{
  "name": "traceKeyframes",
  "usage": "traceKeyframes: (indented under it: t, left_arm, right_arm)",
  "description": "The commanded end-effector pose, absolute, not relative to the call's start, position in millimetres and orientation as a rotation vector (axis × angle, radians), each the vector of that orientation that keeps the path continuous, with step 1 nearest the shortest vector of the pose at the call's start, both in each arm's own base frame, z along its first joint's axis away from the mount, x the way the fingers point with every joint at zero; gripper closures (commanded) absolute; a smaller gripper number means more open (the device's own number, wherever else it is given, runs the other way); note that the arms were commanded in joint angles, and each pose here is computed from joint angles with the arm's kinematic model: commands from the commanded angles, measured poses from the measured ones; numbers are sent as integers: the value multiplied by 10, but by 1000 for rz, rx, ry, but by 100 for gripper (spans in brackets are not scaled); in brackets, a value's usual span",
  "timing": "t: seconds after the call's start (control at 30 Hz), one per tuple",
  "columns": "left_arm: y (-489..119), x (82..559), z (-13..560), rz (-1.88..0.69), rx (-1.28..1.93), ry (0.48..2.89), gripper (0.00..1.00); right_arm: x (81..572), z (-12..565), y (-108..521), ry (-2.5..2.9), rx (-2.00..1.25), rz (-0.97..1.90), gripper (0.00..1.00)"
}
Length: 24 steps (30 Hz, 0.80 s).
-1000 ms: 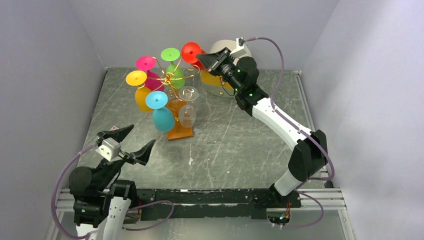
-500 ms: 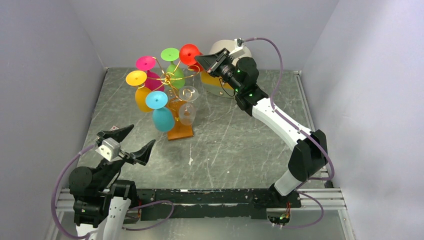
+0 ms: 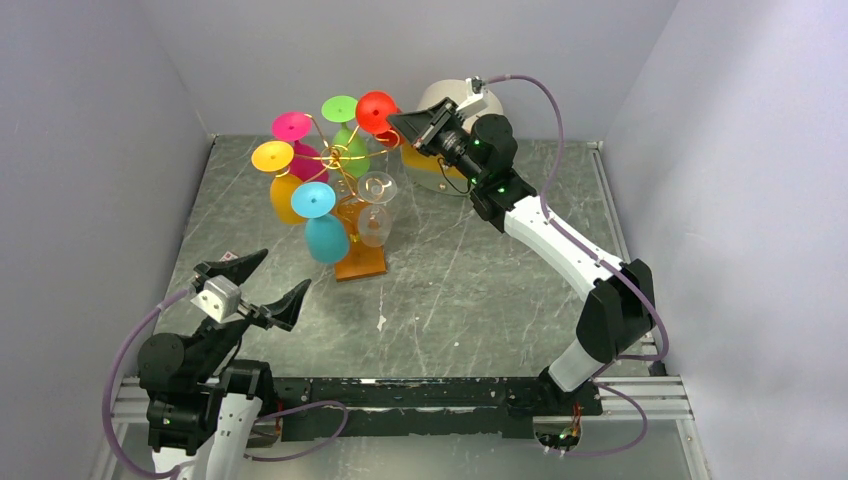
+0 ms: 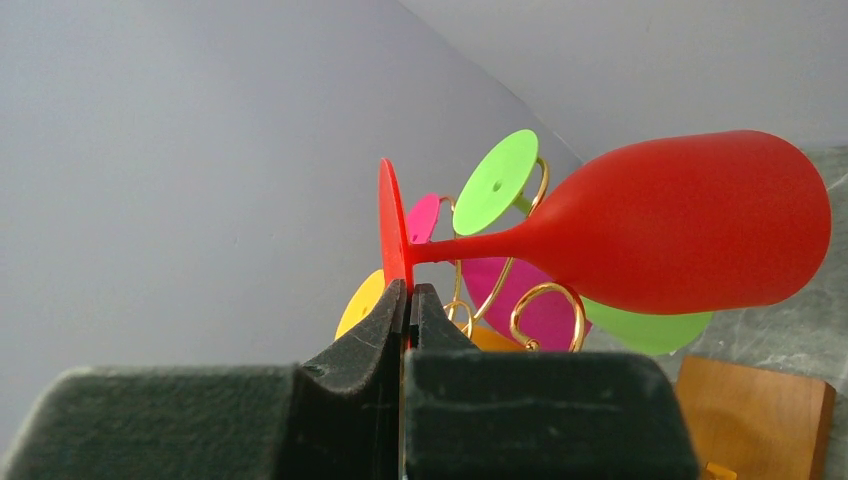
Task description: Place the wine glass upside down on the wine glass rack
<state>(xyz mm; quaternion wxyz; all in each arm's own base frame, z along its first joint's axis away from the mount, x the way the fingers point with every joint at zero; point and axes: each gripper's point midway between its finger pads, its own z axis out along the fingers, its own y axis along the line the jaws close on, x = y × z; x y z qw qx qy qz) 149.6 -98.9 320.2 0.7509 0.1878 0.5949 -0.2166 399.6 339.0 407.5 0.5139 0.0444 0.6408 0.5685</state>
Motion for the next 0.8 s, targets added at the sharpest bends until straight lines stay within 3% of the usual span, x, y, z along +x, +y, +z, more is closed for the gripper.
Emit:
traceKeyframes:
  t: [0.0, 0.77]
  left_arm:
    - [-980, 1506, 3181, -465, 411, 1303, 1]
    - [-991, 1511, 3163, -472, 415, 1314, 1]
  right_arm:
    - [4004, 3990, 3413, 1563, 99, 1379, 100]
    - [3895, 3817, 3556, 1641, -9, 1398, 100]
